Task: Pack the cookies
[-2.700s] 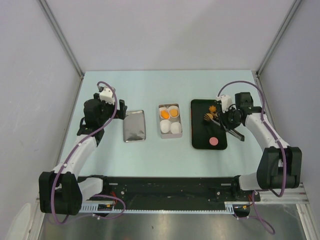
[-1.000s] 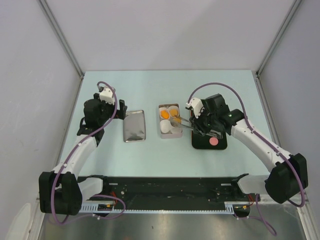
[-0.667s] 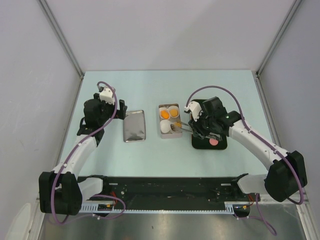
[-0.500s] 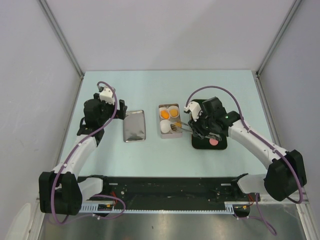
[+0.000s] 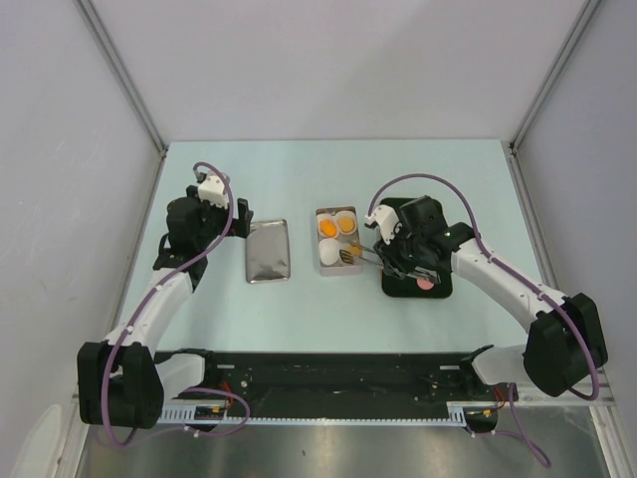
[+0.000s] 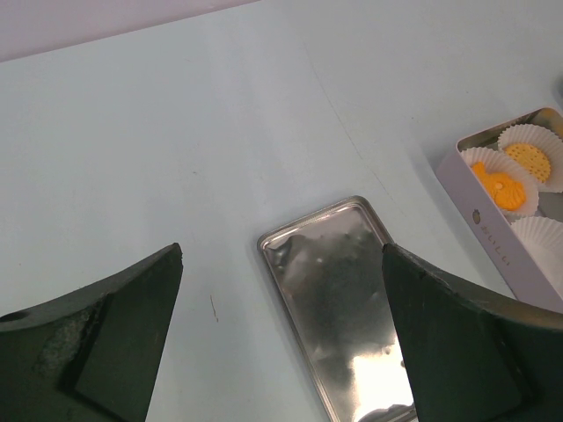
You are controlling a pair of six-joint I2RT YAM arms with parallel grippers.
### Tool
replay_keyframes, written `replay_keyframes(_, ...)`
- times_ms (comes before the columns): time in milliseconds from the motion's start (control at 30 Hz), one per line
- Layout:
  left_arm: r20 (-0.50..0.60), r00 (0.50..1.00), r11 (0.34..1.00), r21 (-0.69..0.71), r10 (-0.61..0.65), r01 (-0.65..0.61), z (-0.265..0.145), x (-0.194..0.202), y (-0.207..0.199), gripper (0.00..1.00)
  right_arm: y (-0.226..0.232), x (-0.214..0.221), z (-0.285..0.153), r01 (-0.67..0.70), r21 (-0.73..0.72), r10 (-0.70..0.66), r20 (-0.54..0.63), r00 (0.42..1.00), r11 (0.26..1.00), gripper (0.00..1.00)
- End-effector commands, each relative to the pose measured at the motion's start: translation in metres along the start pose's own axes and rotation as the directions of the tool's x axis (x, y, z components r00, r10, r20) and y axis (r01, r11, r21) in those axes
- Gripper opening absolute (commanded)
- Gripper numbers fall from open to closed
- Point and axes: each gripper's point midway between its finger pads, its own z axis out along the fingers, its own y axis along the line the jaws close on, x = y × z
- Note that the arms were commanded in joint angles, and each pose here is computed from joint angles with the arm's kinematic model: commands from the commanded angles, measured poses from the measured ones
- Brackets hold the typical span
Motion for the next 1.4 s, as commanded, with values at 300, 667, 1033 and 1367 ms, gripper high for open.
replay_keyframes(300, 0.044, 0.999, 0.999, 0.009, 0.03, -0.031, -0.001, -0.01, -0.002, 1.0, -0.004, -0.007, -0.001, 0.024, 0.024, -0.025, 0.023, 0.999, 0.999, 0.48)
replay_keyframes(667, 0.045, 0.998, 0.999, 0.009, 0.032, -0.033, -0.002, -0.011, -0.002, 1.0, -0.004, -0.009, -0.003, 0.029, 0.027, -0.03, 0.031, 0.999, 0.999, 0.53)
replay_keyframes(1033, 0.042, 0.999, 0.999, 0.006, 0.032, -0.032, -0.001, -0.009, -0.002, 1.0, -0.007, -0.021, -0.014, 0.029, 0.054, -0.034, 0.088, 0.996, 0.998, 0.49)
replay_keyframes(1367, 0.041, 0.999, 1.0, 0.009, 0.03, -0.03, -0.001, -0.009, -0.002, 1.0, -0.033, -0.039, -0.052, -0.012, 0.157, -0.023, 0.218, 0.976, 0.988, 0.47)
